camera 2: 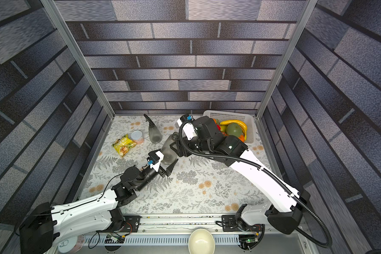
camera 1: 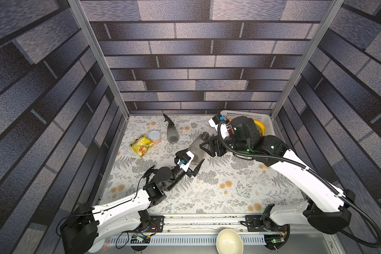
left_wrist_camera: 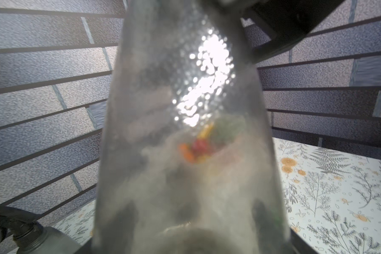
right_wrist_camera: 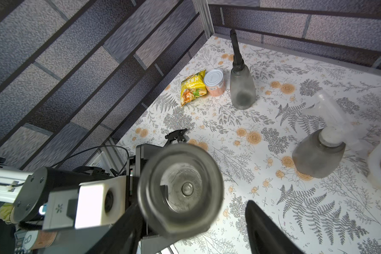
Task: Attach spray nozzles to spray bottles
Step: Pick up the spray bottle from the center of the board.
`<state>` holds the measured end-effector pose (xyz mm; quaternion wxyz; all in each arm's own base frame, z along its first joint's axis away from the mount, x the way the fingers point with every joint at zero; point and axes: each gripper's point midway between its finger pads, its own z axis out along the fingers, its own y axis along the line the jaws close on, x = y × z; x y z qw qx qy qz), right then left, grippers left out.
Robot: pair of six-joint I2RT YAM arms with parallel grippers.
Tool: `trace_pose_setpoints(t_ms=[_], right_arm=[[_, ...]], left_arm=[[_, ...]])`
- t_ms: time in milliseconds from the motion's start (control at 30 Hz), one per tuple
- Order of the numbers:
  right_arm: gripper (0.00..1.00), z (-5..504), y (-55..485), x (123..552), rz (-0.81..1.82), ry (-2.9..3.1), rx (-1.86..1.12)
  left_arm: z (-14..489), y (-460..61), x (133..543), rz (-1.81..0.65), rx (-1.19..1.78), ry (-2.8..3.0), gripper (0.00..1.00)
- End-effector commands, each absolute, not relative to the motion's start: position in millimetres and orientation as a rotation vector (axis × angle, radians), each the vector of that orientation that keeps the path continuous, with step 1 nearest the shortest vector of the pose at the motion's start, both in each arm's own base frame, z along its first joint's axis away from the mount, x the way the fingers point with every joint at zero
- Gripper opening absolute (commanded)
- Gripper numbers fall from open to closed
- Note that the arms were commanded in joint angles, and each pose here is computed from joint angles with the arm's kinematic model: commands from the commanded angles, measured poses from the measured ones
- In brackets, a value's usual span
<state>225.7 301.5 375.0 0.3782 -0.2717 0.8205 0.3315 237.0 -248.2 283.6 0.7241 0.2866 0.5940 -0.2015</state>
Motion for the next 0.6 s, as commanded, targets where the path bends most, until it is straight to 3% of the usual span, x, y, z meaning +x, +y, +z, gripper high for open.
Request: trace_pose_setpoints(t_ms=[0, 133, 367, 467, 567], right_arm=[[0.75, 408.3, 276.1, 226.7, 0.77, 1.982, -0.631], [0.71, 384.8, 272.9, 234.7, 0.692, 2.02, -0.63], [0.44, 275.4, 338.9, 243.2, 0.716, 2.235, -0.849], [0.44, 227.9, 377.8, 235.5, 0.506, 2.271, -1.057], [0.44, 195.9, 412.8, 232.8, 0.503, 2.304, -1.171]], left_arm=[[304.4, -213.6, 242.0, -0.407, 0.466, 1.329, 0.82], [327.8, -183.8, 235.5, -0.368, 0.373, 1.316, 0.82], [373.3, -147.5, 207.1, -0.367, 0.334, 1.251, 0.82], [388.3, -133.1, 195.8, -0.362, 0.324, 1.227, 0.82], [392.9, -126.0, 192.3, -0.339, 0.322, 1.221, 0.82]])
